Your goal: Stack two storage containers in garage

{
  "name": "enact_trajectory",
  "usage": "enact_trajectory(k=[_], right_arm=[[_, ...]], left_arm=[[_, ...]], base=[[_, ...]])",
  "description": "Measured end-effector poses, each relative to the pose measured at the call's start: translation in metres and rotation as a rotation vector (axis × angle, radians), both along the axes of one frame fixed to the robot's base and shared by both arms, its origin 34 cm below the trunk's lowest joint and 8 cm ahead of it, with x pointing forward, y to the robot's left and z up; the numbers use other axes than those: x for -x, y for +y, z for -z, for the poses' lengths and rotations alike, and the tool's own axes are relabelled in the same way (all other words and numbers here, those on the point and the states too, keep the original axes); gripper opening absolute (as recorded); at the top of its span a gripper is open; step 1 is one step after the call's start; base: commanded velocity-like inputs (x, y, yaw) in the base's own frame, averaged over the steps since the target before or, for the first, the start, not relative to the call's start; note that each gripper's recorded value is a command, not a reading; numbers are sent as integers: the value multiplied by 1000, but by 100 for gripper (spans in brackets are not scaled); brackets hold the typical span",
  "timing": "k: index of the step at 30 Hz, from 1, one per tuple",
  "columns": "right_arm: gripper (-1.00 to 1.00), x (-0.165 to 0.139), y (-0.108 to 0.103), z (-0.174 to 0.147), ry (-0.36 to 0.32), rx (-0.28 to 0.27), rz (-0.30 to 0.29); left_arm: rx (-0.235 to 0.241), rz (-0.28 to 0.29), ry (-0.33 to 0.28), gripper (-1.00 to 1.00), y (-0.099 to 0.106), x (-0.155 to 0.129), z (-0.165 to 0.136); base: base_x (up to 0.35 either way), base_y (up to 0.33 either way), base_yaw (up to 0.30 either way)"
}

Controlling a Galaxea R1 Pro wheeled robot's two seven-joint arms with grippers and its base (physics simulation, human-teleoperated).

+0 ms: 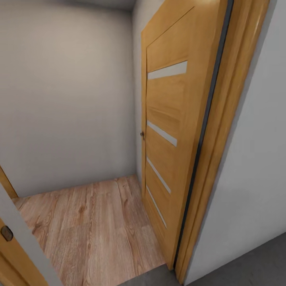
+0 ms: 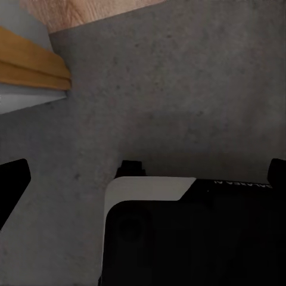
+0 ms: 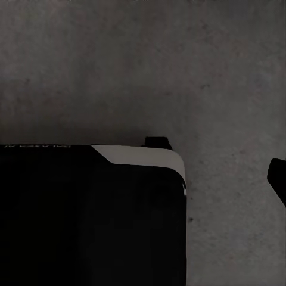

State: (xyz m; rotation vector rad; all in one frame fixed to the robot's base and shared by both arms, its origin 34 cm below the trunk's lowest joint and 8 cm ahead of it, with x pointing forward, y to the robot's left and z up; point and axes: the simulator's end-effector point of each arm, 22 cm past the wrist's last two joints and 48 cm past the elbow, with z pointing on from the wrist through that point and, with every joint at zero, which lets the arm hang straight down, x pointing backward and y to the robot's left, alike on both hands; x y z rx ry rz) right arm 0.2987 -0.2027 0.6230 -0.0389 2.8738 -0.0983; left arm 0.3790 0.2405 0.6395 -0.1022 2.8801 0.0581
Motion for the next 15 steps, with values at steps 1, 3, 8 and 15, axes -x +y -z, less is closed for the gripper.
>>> enact_trajectory(k=[1, 3, 8, 15], right_arm=[[100, 0, 0, 0, 0, 0, 0], [100, 0, 0, 0, 0, 0, 0], [100, 0, 0, 0, 0, 0, -1], [100, 0, 0, 0, -1, 0, -2]], left_arm=[[-1, 1, 0, 100, 0, 0, 0], [-1, 3, 0, 100, 1, 0, 0], [-2, 5, -1, 100, 1, 0, 0], [-2, 5, -1, 100, 1, 0, 0]], base=[[148, 0, 0], [207, 0, 0], [291, 0, 0], [317, 0, 0]])
